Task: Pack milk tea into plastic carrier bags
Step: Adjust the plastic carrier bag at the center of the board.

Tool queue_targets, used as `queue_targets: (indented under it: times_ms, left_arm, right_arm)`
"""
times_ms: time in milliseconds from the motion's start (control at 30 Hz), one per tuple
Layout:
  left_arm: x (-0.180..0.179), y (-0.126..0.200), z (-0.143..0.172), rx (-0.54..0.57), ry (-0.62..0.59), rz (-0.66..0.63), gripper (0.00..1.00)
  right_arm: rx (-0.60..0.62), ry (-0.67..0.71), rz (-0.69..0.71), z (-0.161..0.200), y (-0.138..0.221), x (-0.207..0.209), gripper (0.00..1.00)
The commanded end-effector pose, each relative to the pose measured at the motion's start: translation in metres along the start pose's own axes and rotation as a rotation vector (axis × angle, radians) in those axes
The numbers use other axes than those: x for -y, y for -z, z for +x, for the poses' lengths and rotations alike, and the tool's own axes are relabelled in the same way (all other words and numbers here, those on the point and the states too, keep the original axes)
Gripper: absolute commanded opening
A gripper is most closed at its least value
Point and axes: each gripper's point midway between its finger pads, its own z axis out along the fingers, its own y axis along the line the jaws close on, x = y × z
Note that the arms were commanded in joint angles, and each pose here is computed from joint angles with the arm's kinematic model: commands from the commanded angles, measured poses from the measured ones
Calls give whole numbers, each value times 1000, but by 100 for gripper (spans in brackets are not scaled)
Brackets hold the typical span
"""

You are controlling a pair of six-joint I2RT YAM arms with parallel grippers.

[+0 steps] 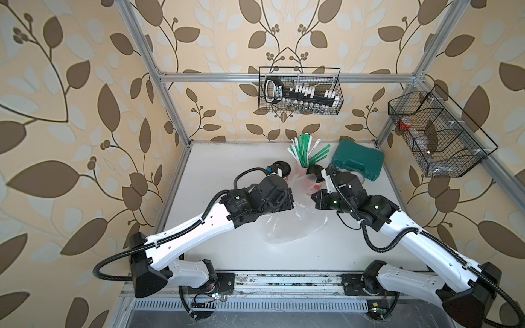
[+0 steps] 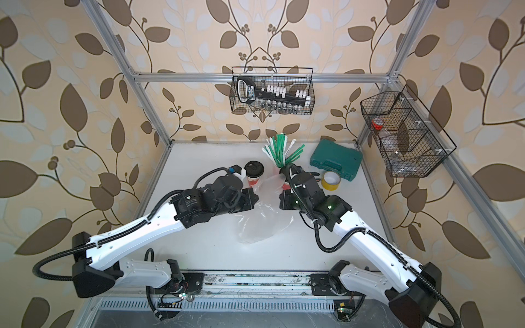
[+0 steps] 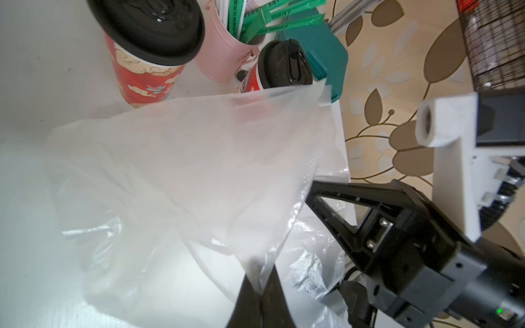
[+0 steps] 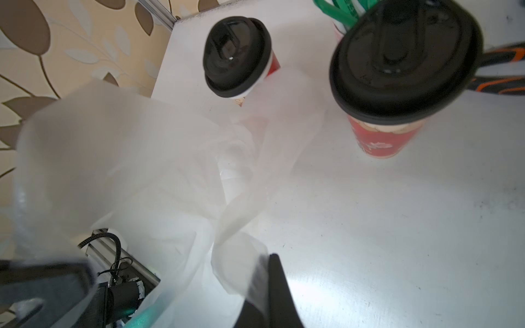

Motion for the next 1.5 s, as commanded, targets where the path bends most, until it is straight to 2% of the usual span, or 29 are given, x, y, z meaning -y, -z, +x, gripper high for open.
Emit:
queue_targets:
  times_ms: [0, 100, 233, 433, 533, 767, 900, 933, 1133, 1233, 1267, 1367, 1433, 1467]
  left_arm:
    - [-14, 24, -20, 134, 102, 16, 0]
    - [-34, 36, -20, 190, 151, 23, 0]
    - [-47, 37, -14, 213, 198, 55, 0]
    - [-49, 40, -13, 218, 196, 67, 0]
    - [-52, 39, -14, 223, 183, 45, 0]
    - [-70, 11, -8, 137, 264, 53, 0]
    - [-78, 6, -10, 124, 286, 44, 0]
    - [-78, 6, -11, 126, 285, 44, 0]
    - [-76, 5, -15, 131, 279, 35, 0]
    - [-76, 4, -16, 130, 272, 26, 0]
    - [-75, 4, -16, 130, 270, 25, 0]
    - [-76, 5, -17, 132, 264, 20, 0]
    - [-77, 5, -16, 133, 263, 18, 0]
    - [-77, 5, -16, 133, 261, 17, 0]
  right_arm:
    - [-69, 120, 265, 11, 16, 25, 0]
    - [-48, 164, 334, -2, 31, 19, 0]
    - [-37, 214, 331, -13, 38, -4, 0]
    - [-61, 285, 316, -18, 39, -36, 0]
    - [-89, 300, 322, -11, 28, -35, 0]
    - [-92, 331, 273, -2, 6, -39, 0]
    - [-73, 326, 229, -8, 3, -42, 9]
    - [-69, 319, 208, -11, 3, -43, 16]
    - [-23, 293, 32, -28, 16, -59, 43]
    - [11, 307, -26, -37, 26, -65, 66]
    - [23, 308, -29, -41, 29, -63, 71]
    - [93, 299, -1, -60, 35, -38, 87]
    - [143, 265, 62, -74, 29, 1, 98]
    - [156, 248, 72, -78, 25, 14, 99]
